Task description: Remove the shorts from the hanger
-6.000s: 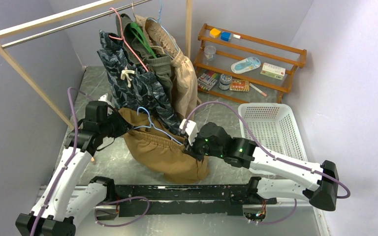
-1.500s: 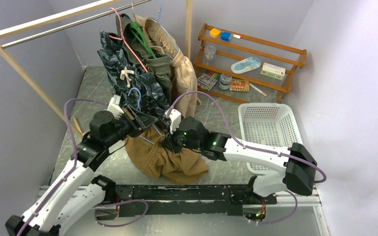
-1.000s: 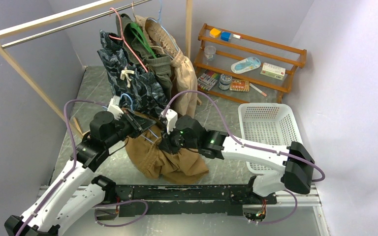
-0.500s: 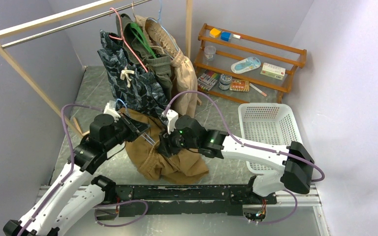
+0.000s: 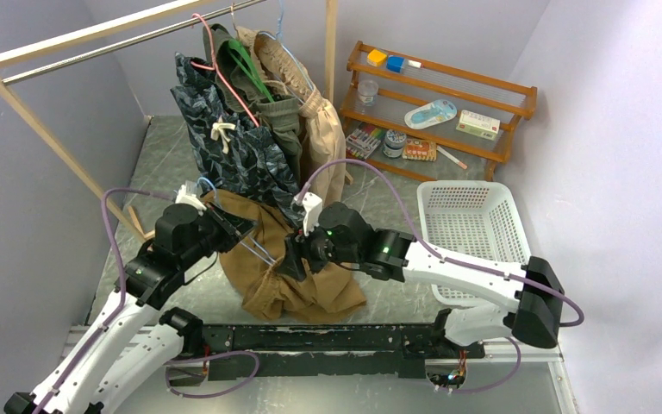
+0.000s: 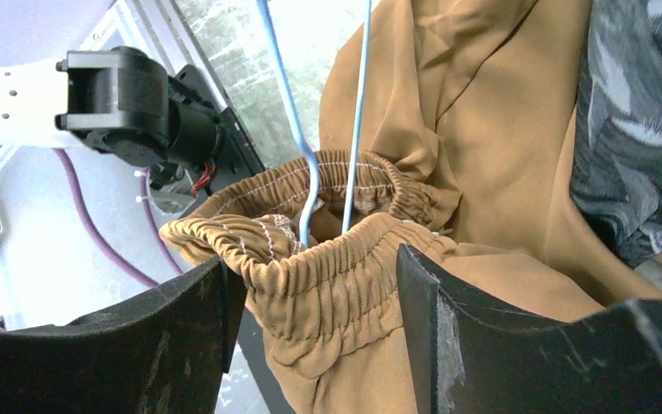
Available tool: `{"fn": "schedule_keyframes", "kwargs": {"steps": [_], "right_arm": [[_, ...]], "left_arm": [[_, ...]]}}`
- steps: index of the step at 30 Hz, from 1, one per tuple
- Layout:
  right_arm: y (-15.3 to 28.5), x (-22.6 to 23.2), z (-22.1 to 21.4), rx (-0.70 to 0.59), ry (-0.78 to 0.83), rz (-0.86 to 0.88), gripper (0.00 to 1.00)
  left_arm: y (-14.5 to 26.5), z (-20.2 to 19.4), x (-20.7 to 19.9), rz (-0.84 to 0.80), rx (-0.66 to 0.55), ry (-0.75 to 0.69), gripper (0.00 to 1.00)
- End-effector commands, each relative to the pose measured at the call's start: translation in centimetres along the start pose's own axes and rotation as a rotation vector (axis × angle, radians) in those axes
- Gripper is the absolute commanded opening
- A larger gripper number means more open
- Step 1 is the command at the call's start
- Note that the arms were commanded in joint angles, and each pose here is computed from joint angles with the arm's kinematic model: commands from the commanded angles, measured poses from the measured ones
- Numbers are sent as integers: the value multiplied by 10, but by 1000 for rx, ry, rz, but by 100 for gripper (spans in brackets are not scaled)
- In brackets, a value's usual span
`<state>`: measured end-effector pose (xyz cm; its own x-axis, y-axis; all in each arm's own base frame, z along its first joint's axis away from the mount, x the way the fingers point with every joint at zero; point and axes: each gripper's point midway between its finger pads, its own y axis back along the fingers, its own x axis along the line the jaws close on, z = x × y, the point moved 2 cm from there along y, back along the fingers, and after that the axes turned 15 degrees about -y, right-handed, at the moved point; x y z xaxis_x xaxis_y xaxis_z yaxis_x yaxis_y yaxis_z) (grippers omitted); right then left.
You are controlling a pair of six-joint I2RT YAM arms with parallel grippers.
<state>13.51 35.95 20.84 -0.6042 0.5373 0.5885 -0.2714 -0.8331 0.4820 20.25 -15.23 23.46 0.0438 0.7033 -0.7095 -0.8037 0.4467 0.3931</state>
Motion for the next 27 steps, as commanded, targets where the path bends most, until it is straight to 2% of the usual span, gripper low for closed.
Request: {"fn": "schedule_keyframes", "kwargs": {"steps": [1, 2, 4, 7, 10, 11, 16, 20, 23, 27], "right_arm": [[11, 6, -5, 5, -18, 49, 66], [12, 5, -6, 8, -17, 44, 66], [12, 2, -8, 18, -15, 24, 58], [9, -10, -10, 23, -16, -36, 26], [10, -16, -9, 12, -20, -77, 4], [12, -18, -8, 2, -23, -89, 1], [23, -52, -24, -37, -47, -216, 0], [44, -93, -34, -141, -168, -425, 0], [78, -116, -18, -298, -237, -605, 0], [151, -113, 42, -602, -235, -739, 0]], "left_arm": [[4, 12, -5, 5, -42, -12, 7], [3, 12, -5, 9, -43, -12, 7], [4, 12, -4, 16, -42, -12, 7], [3, 12, -2, 21, -43, -12, 7], [6, 15, -2, 35, -50, -23, 7], [8, 17, -1, 50, -54, -30, 7], [36, 41, -1, 130, -137, -81, 7], [60, 53, 9, 204, -202, -113, 7], [69, 55, 8, 195, -220, -115, 7], [71, 51, 10, 188, -211, -106, 7]]}}
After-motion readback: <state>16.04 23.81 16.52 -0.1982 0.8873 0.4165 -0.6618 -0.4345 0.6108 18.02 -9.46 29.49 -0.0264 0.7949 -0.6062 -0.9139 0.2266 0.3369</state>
